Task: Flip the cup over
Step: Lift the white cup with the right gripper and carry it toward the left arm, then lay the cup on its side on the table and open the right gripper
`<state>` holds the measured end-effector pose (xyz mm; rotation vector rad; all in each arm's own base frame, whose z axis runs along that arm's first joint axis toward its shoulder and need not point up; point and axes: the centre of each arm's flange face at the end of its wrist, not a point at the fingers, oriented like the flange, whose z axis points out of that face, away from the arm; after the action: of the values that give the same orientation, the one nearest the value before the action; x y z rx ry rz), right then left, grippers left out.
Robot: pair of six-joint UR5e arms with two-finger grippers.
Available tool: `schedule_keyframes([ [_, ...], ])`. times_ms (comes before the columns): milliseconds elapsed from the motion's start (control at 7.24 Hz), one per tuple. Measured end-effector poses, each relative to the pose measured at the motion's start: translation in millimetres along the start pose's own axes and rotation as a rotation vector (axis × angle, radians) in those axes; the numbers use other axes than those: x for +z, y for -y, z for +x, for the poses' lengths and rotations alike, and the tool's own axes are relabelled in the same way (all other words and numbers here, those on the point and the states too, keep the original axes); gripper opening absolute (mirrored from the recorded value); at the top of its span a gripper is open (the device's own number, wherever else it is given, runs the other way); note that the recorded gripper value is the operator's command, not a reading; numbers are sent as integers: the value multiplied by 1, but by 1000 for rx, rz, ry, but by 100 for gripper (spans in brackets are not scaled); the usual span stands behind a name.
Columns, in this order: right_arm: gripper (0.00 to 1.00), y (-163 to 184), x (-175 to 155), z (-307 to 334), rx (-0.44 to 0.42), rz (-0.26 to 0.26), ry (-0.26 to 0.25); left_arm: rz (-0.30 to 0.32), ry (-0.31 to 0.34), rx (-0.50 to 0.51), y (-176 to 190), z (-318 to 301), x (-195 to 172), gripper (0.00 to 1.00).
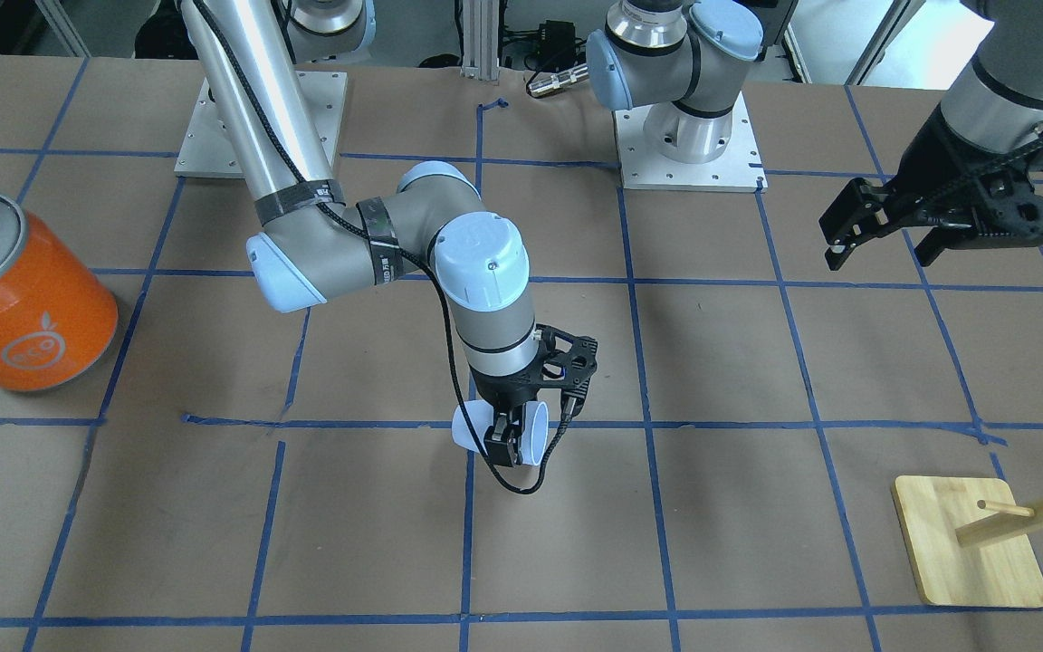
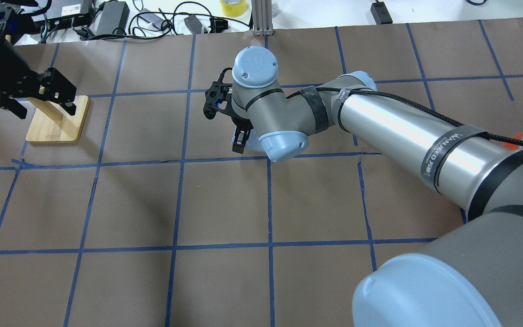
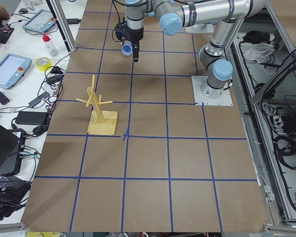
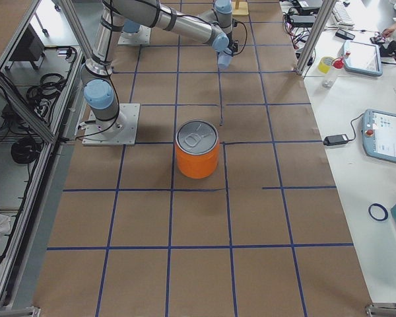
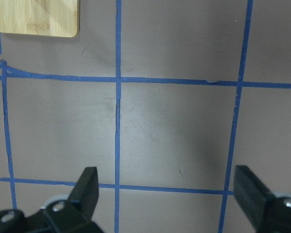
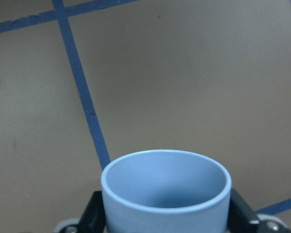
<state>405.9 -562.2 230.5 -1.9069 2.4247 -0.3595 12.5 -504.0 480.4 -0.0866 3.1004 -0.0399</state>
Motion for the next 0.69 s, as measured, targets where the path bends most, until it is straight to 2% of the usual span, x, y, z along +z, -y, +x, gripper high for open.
schedule_keyframes([
  [138, 41, 0, 3, -1, -31, -2, 2, 0, 0, 0, 0, 0, 0, 100],
  [276, 50, 0, 7, -1, -50, -5, 6, 0, 0, 1, 0, 0, 0, 100],
  [415, 65, -1, 10, -1, -62, -9, 9, -1, 3, 2, -1, 1, 0, 100],
  [553, 95, -1, 12, -2, -68, -11, 9, -2, 6, 2, -1, 1, 0, 100],
  [691, 100, -1, 13, -2, -71, -13, 9, -6, 5, 3, -2, 1, 1, 100],
])
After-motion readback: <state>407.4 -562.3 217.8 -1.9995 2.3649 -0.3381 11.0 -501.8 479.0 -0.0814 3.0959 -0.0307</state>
